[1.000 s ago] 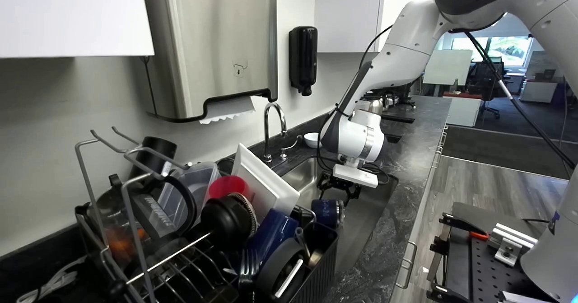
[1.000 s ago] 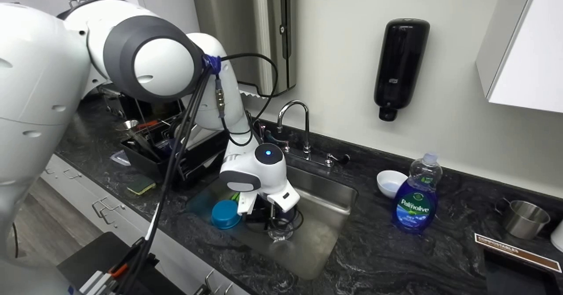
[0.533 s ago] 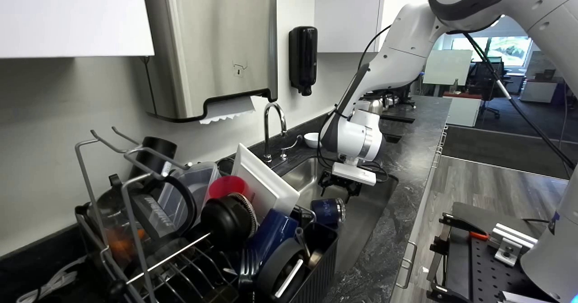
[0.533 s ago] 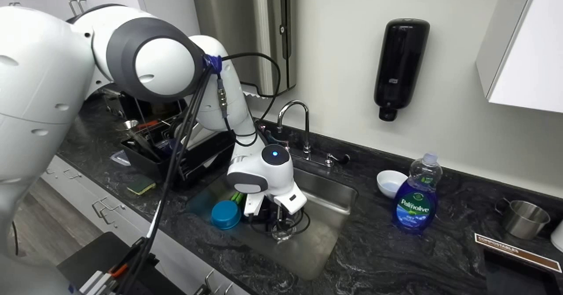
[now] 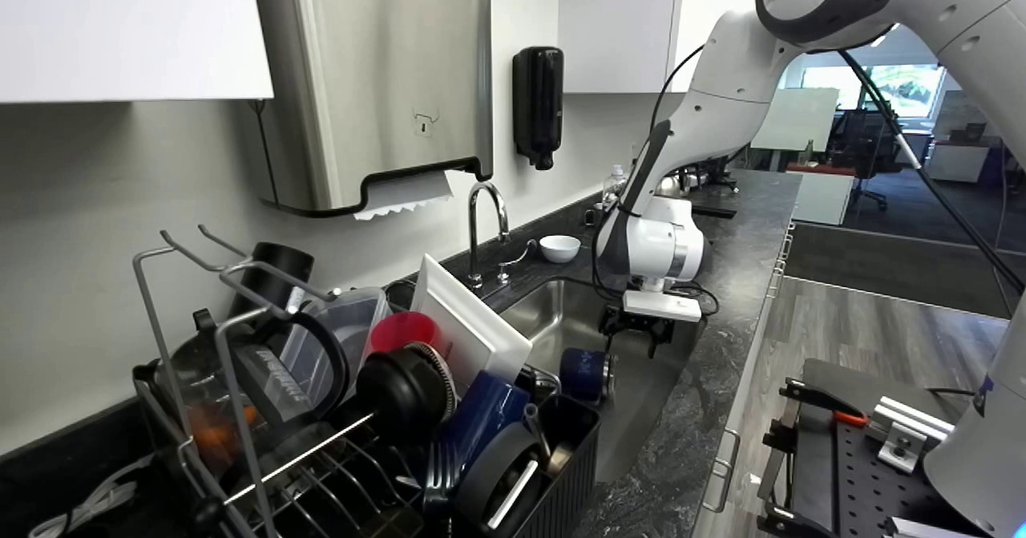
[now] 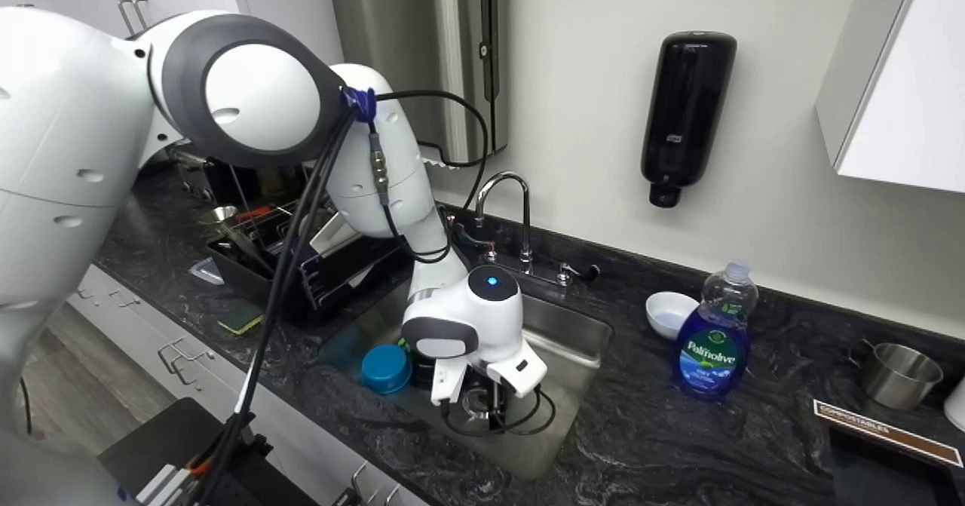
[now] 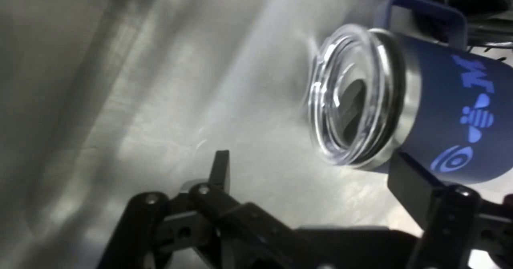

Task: Take the lid off of the blue cup in the sink and place it on the edge outside of the sink

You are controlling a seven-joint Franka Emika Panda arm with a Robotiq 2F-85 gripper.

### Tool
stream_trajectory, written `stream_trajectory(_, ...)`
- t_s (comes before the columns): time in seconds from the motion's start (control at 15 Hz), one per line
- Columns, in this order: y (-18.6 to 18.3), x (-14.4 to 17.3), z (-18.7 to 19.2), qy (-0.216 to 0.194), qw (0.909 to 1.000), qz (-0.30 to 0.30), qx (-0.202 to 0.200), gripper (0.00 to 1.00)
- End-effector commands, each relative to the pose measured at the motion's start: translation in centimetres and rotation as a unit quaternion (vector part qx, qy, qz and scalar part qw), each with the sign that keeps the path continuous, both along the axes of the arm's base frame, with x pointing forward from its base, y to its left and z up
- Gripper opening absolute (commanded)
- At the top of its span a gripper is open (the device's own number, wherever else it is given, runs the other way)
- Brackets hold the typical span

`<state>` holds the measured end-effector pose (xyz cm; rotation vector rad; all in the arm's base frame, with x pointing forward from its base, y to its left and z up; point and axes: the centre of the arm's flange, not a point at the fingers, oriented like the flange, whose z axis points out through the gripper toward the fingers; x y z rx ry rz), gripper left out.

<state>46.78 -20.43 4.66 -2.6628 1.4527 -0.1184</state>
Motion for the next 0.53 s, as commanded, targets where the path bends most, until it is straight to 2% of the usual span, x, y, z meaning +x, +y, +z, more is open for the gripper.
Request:
stream_trajectory(0.0, -1.1, -0.7, 0.7, 0.009, 0.9991, 0.039, -0.015, 1.0)
stream_trajectory(0.27, -1.7, -1.2, 1.8, 0.002, 0.9981, 0.062, 0.002, 1.0)
stream_trajectory(0.47, -1.2, -1.9, 2.3, 0.011, 0.9969, 0.056, 0.054, 1.0)
